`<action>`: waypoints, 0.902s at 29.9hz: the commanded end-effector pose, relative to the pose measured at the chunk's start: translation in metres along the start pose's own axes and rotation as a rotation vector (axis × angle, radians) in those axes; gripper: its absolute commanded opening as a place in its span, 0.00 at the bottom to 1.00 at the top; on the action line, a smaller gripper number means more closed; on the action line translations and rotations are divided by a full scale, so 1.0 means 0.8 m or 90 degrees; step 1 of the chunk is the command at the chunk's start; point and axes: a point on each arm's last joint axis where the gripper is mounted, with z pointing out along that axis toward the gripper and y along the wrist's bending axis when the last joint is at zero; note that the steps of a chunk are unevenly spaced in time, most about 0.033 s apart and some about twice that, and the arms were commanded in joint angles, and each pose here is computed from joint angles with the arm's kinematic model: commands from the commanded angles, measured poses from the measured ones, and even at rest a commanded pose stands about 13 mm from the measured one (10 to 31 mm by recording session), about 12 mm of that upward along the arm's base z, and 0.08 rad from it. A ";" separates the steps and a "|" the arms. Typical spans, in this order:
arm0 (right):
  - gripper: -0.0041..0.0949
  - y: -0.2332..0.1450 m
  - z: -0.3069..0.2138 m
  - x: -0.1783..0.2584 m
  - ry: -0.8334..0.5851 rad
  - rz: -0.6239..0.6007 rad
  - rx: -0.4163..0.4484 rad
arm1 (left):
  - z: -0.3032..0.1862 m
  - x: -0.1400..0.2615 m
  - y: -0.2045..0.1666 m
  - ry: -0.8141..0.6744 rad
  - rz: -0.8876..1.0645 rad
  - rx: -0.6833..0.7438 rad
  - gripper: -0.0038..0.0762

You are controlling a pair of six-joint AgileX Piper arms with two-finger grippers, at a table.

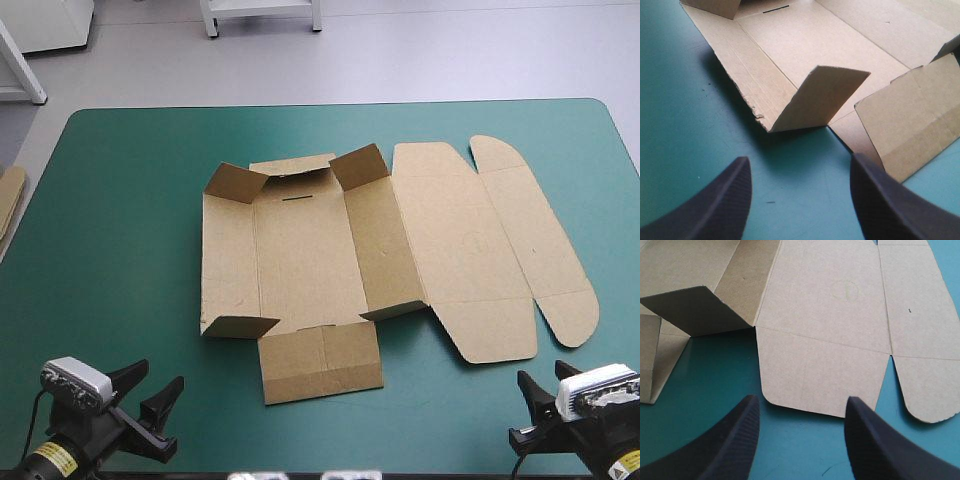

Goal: Fold the box

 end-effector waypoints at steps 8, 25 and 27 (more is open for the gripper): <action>0.53 0.000 -0.002 -0.016 -0.044 -0.002 0.001 | -0.003 -0.017 -0.001 -0.048 -0.007 0.004 0.57; 0.53 -0.001 -0.002 -0.016 -0.042 0.008 0.004 | 0.004 -0.036 -0.001 -0.028 -0.107 0.005 0.57; 0.53 -0.001 -0.001 -0.017 -0.040 0.016 0.005 | 0.009 -0.050 0.000 -0.018 -0.112 0.003 0.57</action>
